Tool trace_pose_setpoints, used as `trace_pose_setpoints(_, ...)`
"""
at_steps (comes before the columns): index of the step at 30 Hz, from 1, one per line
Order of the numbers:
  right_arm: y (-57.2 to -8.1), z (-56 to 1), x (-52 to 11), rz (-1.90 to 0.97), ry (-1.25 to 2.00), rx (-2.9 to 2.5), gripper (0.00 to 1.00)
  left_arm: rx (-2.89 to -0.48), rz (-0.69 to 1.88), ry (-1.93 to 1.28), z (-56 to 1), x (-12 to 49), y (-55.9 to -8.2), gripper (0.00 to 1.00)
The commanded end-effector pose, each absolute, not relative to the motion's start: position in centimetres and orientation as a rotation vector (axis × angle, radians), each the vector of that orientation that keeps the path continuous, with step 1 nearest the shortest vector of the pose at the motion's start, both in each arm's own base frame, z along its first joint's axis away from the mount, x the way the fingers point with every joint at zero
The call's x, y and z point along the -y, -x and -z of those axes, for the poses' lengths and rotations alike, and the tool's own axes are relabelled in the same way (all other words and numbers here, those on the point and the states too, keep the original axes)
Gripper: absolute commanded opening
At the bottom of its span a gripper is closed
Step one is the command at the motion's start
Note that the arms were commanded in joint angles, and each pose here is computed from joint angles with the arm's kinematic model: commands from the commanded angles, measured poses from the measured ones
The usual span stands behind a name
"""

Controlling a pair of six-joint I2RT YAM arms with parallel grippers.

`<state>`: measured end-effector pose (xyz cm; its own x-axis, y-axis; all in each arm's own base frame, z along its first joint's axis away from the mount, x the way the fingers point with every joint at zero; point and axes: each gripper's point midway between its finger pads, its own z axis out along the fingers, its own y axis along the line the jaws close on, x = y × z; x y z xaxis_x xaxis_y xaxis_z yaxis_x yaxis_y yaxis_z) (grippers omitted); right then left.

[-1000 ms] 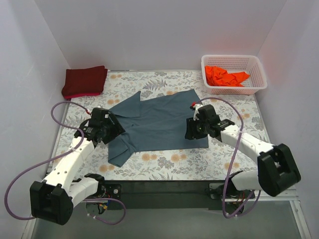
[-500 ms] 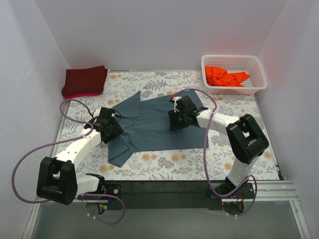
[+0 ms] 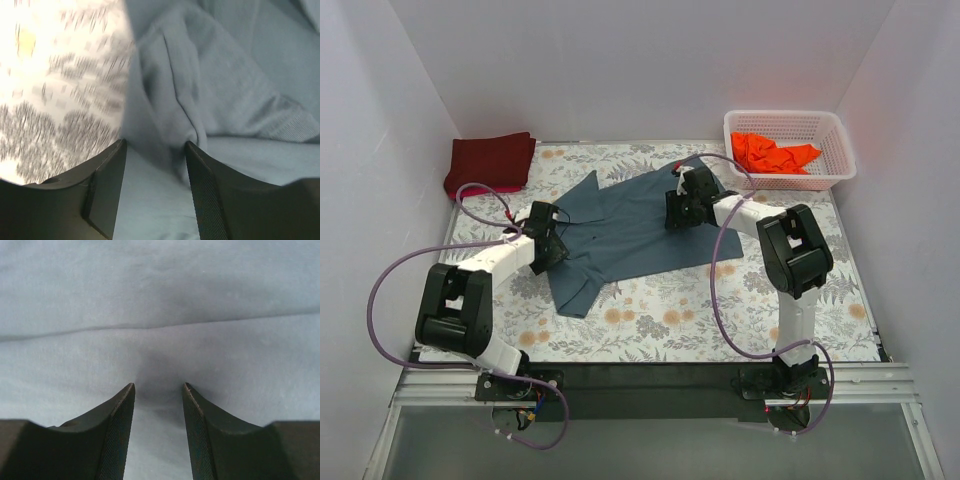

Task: Fold and stack the t-shirts
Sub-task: Flatten the tshirt out

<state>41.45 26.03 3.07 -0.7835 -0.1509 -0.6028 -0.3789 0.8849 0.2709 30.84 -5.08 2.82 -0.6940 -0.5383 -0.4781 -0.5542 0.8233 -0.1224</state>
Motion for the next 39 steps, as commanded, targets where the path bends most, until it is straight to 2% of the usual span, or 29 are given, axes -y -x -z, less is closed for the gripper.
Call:
trace_pose_setpoints(1, -43.1, -1.4, -22.4, -0.414, 0.3, -2.513, 0.5, -2.426, -0.052, 0.754, -4.9, 4.3, -33.6, 0.49)
trace_pose_setpoints(4, -43.1, -2.6, -22.6, -0.435, 0.315, -2.487, 0.51, -2.411, -0.048, 0.737, -5.8, 4.1, -33.2, 0.5)
trace_pose_setpoints(9, -40.0, -2.6, -21.5, -0.442, 0.319, -2.519, 0.52, -2.414, -0.113, 0.748, -5.8, 2.8, -30.7, 0.51)
trace_pose_setpoints(11, -39.0, -2.9, -21.3, -0.455, 0.324, -2.521, 0.52, -2.386, -0.065, 0.766, -6.9, 3.1, -30.5, 0.51)
trace_pose_setpoints(13, -37.4, -2.0, -20.7, -0.454, 0.322, -2.555, 0.52, -2.383, 0.04, 0.771, -7.7, 4.3, -30.3, 0.52)
trace_pose_setpoints(16, -36.0, -2.2, -20.3, -0.458, 0.321, -2.562, 0.52, -2.359, 0.159, 0.73, -9.8, 6.5, -30.5, 0.59)
trace_pose_setpoints(18, -35.4, -2.8, -20.1, -0.455, 0.324, -2.55, 0.52, -2.399, 0.175, 0.674, -10.0, 8.6, -29.8, 0.62)
trace_pose_setpoints(23, -34.1, -3.5, -19.3, -0.438, 0.314, -2.535, 0.52, -2.456, 0.125, 0.551, -10.0, 12.8, -28.7, 0.63)
trace_pose_setpoints(29, -33.5, -2.7, -18.7, -0.413, 0.325, -2.549, 0.52, -2.522, -0.016, 0.475, -7.6, 14.1, -28.0, 0.53)
trace_pose_setpoints(32, -33.4, -2.0, -18.6, -0.403, 0.33, -2.563, 0.52, -2.545, -0.05, 0.45, -6.7, 14.4, -27.6, 0.43)
trace_pose_setpoints(39, -33.2, -1.0, -18.4, -0.396, 0.333, -2.581, 0.52, -2.568, -0.077, 0.418, -5.6, 15.0, -26.9, 0.4)
